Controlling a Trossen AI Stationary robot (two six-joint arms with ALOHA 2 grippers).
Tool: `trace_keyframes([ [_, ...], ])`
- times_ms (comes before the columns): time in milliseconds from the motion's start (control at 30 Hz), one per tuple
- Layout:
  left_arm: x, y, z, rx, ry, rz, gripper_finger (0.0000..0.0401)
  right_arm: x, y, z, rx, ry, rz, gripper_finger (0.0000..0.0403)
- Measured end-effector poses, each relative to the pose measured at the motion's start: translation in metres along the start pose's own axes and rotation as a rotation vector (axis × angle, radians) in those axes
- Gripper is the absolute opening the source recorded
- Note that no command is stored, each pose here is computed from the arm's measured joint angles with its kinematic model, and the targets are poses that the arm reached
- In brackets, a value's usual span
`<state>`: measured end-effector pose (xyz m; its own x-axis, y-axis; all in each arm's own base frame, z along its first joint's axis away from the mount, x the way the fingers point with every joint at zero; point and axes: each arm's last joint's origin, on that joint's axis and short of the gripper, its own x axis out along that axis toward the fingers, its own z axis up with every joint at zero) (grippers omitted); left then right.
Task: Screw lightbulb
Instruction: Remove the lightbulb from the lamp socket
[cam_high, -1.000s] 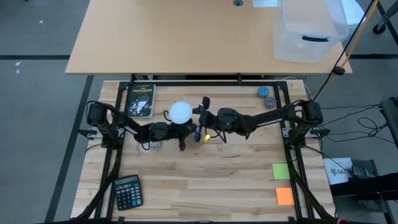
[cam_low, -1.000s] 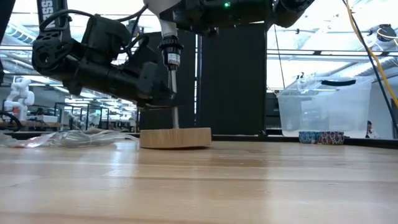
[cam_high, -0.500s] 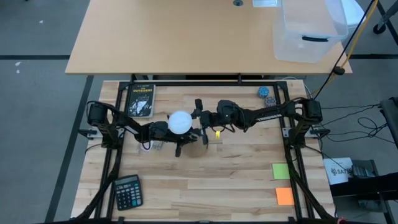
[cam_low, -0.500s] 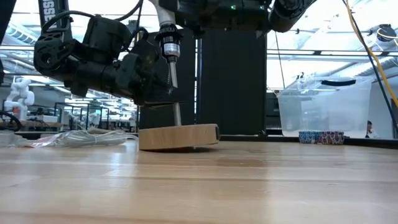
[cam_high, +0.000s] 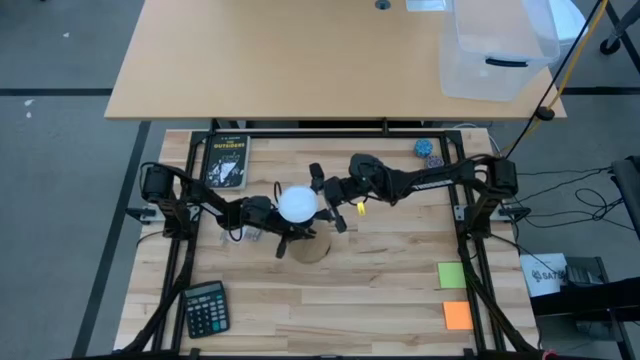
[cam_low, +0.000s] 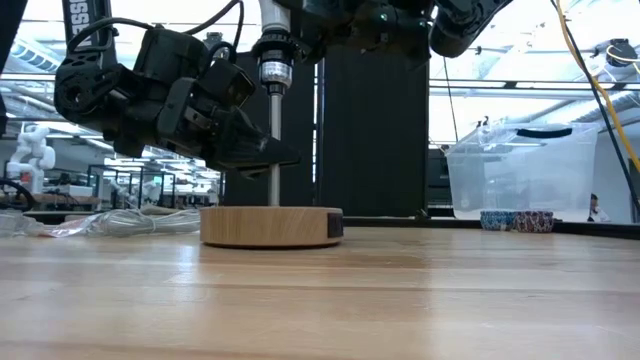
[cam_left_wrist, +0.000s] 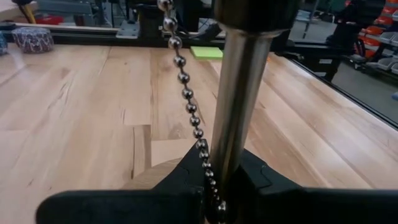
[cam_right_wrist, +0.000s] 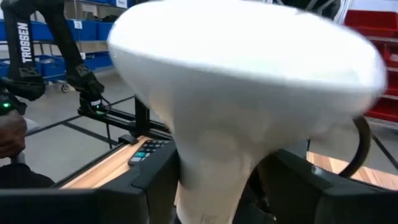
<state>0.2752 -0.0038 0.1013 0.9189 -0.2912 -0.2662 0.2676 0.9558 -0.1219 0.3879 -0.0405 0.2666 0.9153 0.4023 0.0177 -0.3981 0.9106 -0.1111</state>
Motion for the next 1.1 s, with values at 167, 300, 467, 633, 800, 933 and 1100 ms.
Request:
trace_keyframes([
  [167,0.000,0.000,0.000,-0.001,-0.001,0.012,0.0033,-0.007,0.003,0.012,-0.001,0.029,-0.006,0.0242],
  [300,0.000,0.000,0.000,-0.005,-0.002,0.027,0.0033,-0.016,0.006,0.023,-0.019,0.060,-0.004,0.0267],
  [467,0.000,0.001,0.000,-0.007,-0.003,0.048,0.0033,-0.032,0.012,0.039,-0.038,0.121,-0.015,0.0273],
  [633,0.000,0.002,0.000,-0.011,-0.003,0.075,0.0033,-0.048,0.018,0.051,-0.046,0.213,-0.078,0.0268],
  [800,0.000,0.003,0.001,-0.023,-0.009,0.128,0.0033,-0.057,0.026,0.053,-0.005,0.313,-0.142,0.0268],
  [933,0.000,0.005,0.001,-0.037,-0.014,0.200,0.0033,-0.051,0.036,0.043,0.044,0.412,-0.200,0.0267],
  [1100,-0.001,0.008,0.001,-0.045,-0.020,0.312,0.0033,-0.036,0.047,0.028,0.064,0.441,-0.270,0.0267],
])
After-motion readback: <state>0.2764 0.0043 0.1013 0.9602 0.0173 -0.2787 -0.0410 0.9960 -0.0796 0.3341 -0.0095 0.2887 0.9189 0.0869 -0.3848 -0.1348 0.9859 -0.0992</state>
